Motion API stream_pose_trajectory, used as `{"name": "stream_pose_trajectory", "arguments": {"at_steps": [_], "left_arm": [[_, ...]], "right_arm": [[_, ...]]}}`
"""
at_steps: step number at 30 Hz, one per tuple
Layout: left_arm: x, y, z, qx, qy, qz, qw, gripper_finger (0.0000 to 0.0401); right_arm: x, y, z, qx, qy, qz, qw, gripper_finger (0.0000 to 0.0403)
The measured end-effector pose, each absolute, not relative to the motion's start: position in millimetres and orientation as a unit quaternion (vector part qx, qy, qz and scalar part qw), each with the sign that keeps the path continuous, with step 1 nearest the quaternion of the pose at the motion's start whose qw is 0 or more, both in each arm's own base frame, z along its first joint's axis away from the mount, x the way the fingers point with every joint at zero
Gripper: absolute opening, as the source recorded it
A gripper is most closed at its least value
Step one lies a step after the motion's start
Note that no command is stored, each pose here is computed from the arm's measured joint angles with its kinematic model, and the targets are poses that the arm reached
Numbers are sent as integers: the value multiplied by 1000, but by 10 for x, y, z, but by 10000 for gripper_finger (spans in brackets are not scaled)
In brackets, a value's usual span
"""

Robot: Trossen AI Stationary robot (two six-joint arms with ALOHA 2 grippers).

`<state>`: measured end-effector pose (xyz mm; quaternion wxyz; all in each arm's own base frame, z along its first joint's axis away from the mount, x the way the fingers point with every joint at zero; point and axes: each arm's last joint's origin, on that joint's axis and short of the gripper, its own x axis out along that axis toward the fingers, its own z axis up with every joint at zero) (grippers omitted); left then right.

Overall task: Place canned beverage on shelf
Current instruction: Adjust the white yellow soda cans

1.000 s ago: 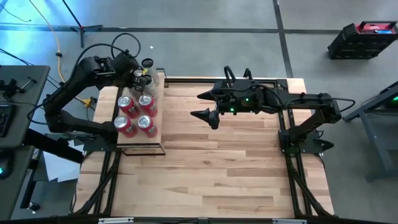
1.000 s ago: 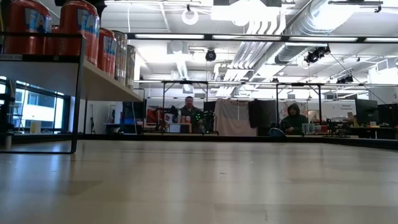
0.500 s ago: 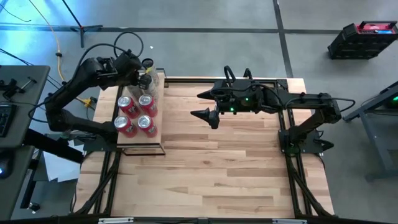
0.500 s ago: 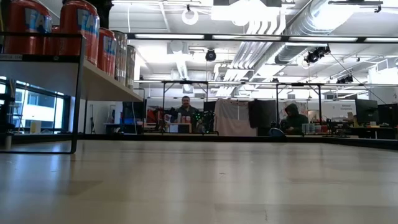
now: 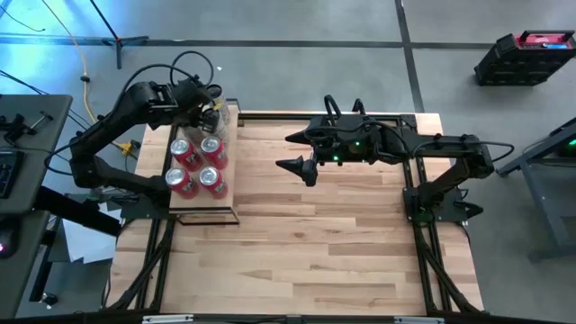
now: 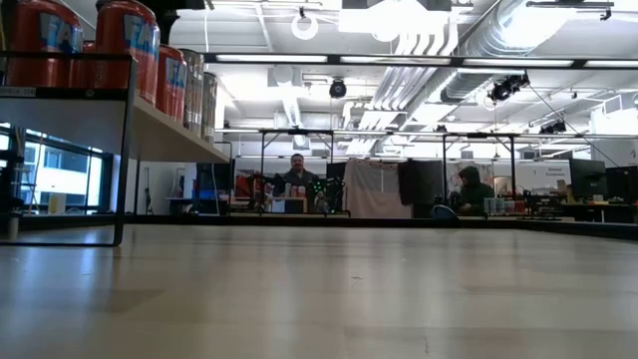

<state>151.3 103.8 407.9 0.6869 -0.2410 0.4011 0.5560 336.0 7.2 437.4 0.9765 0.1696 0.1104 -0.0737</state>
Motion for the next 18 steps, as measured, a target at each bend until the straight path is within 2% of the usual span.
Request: {"name": "stream_pose_trajectory", "arguments": {"at_steps": [18], "left_arm": [[1496, 1021, 4095, -254, 392, 550, 692, 0]], "right_arm": [[3360, 72, 4374, 167, 110, -73, 977, 392]]}}
